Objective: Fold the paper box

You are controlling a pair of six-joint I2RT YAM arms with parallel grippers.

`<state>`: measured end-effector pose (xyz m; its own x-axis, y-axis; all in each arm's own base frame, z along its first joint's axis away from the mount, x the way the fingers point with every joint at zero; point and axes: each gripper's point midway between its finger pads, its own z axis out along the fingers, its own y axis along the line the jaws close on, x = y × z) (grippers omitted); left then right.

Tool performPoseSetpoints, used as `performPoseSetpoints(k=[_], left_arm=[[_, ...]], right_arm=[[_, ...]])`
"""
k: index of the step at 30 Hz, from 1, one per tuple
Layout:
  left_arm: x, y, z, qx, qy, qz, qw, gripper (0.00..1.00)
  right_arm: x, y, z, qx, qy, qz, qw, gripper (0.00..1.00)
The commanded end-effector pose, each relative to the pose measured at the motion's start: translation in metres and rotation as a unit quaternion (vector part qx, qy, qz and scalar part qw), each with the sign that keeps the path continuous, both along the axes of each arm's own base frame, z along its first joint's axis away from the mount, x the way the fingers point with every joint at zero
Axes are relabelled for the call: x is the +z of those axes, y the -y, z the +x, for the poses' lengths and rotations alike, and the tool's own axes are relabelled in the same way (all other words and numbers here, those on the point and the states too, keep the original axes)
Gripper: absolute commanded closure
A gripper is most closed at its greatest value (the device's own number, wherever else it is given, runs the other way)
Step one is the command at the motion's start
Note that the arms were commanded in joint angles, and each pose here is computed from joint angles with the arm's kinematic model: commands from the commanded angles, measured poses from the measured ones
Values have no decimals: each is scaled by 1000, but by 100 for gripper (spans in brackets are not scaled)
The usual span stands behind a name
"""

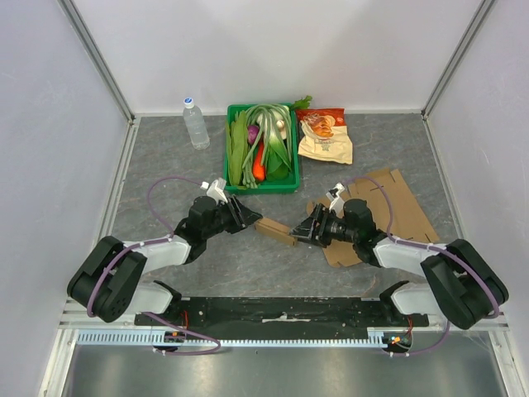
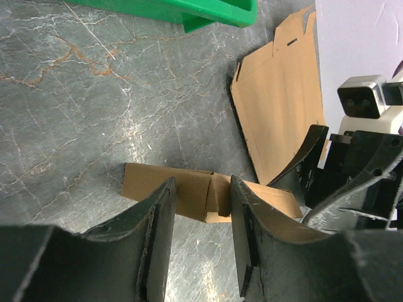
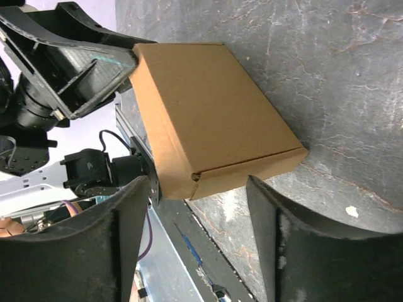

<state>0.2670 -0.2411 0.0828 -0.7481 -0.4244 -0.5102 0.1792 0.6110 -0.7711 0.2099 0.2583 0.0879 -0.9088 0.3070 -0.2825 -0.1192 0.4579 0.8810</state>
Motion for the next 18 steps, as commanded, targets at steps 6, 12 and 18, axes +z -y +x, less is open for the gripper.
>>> performPoseSetpoints(k=[6, 12, 18], left_arm=[[-38, -16, -12, -1, -35, 71, 997, 55], [-23, -10, -14, -28, -11, 62, 998, 47], [28, -15, -6, -49, 31, 12, 998, 37]], right_arm=[[-26, 3, -2, -8, -7, -5, 1000, 49], [-47, 13, -2, -15, -7, -32, 999, 64], [-52, 20, 0, -20, -15, -26, 999, 67]])
